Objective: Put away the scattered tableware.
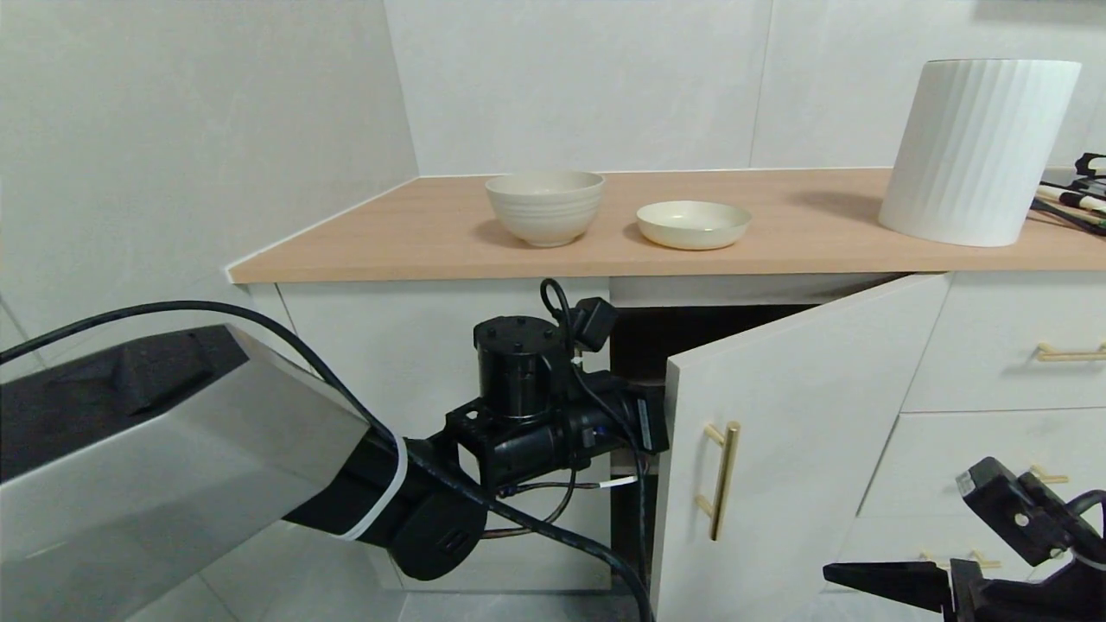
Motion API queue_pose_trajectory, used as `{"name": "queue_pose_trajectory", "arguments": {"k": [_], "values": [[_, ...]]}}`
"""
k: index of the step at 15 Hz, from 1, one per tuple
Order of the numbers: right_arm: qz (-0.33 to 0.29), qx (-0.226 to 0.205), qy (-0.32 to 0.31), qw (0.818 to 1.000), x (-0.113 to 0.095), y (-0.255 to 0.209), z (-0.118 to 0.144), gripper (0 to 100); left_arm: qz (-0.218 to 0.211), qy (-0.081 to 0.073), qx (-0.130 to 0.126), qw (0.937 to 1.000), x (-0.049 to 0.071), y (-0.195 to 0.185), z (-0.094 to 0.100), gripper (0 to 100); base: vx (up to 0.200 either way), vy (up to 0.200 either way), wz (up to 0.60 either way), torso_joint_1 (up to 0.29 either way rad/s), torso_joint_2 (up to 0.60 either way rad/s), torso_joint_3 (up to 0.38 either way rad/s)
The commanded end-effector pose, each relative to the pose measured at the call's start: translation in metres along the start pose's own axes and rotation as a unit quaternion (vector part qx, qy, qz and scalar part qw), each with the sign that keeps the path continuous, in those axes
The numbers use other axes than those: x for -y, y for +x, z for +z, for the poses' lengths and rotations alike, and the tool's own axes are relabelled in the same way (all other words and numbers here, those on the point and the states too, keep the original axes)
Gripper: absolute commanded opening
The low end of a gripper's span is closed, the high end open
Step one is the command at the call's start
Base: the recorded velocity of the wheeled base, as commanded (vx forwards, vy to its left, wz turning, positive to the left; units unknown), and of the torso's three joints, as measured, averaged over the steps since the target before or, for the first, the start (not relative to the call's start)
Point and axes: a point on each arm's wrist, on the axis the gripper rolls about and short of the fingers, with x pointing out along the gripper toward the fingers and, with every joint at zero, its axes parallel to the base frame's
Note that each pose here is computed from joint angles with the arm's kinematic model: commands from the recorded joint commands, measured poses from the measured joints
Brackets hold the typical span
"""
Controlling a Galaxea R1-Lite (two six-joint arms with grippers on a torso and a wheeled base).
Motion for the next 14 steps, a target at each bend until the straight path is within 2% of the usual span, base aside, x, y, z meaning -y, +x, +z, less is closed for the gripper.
{"name": "queue_pose_trajectory", "arguments": {"k": [1, 3, 9, 12, 14], "values": [[0.0, -0.002, 0.001, 1.0, 0.0, 0.0, -0.001, 100, -0.003, 0.001, 0.0, 1.0, 0.001, 0.0, 0.001, 0, -0.2, 0.0, 0.0, 0.012, 0.0, -0.002], [0.001, -0.003, 0.001, 1.0, 0.0, 0.001, -0.001, 100, -0.006, 0.001, 0.0, 1.0, 0.001, 0.002, 0.001, 0, -0.2, 0.0, 0.0, 0.01, 0.0, -0.005], [0.0, -0.003, 0.001, 1.0, 0.0, 0.001, -0.001, 100, 0.002, -0.005, -0.015, 0.9999, -0.009, 0.021, -0.003, 0, 0.0, 0.0, 0.0, 0.0, 0.0, 0.0], [0.0, -0.003, 0.001, 1.0, 0.0, 0.001, -0.001, 100, 0.007, -0.01, -0.028, 0.9995, -0.009, 0.024, -0.004, 0, 0.0, 0.0, 0.0, 0.0, 0.0, 0.0], [0.001, -0.002, 0.001, 1.0, 0.0, 0.0, -0.001, 100, 0.005, -0.011, -0.035, 0.9993, -0.006, 0.026, -0.005, 0, -0.2, 0.0, 0.0, 0.007, 0.0, 0.005]]}}
